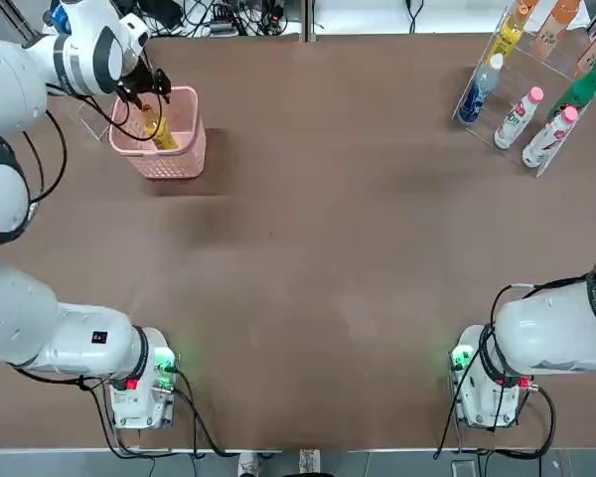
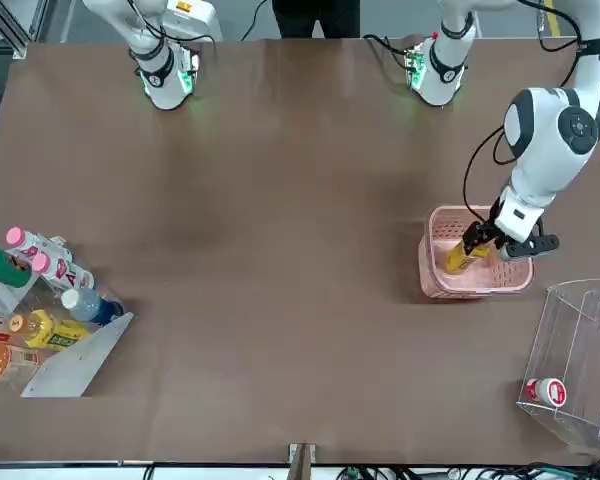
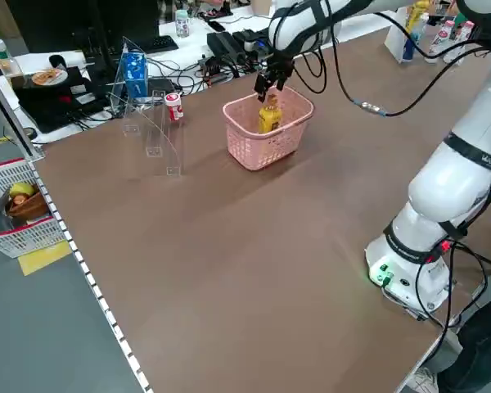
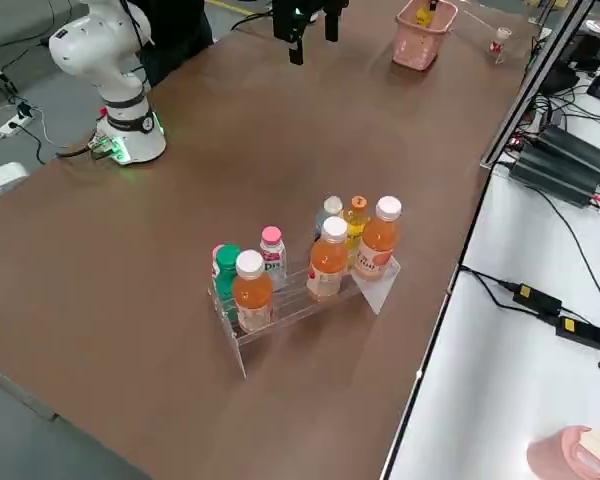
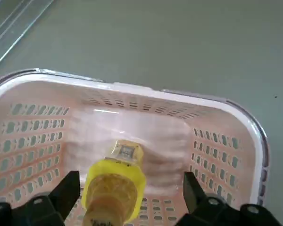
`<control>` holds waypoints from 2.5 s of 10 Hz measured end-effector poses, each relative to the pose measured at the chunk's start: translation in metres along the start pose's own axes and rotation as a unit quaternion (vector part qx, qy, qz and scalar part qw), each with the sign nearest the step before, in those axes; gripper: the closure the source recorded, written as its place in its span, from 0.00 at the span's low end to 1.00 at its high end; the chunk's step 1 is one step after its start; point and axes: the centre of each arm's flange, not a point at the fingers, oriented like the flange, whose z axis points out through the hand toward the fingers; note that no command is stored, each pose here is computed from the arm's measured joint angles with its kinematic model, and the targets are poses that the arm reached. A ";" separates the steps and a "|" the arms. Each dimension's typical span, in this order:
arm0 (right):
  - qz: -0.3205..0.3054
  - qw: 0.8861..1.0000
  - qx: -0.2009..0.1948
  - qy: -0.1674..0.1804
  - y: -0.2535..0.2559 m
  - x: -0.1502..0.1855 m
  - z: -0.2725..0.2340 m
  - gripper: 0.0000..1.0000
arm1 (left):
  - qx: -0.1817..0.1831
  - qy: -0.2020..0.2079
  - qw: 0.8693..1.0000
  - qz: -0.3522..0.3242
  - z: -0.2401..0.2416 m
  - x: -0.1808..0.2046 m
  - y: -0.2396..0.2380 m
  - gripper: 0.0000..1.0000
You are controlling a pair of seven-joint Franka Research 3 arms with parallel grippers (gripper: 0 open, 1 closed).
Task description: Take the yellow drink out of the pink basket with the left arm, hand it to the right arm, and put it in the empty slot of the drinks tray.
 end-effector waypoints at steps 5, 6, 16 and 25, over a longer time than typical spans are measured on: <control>0.000 1.000 0.000 0.000 0.000 0.000 0.000 0.00 | 0.002 -0.009 1.000 0.000 0.004 -0.013 -0.003 0.06; 0.000 1.000 0.000 0.000 0.000 0.000 0.000 0.00 | 0.002 -0.009 1.000 -0.001 0.004 -0.015 -0.004 0.07; 0.000 1.000 0.000 0.000 0.000 0.000 0.000 0.00 | 0.003 -0.008 1.000 -0.006 0.003 -0.014 -0.010 0.26; 0.000 1.000 0.000 0.000 0.000 0.000 0.000 0.00 | 0.002 -0.006 1.000 -0.005 0.000 -0.015 -0.012 0.47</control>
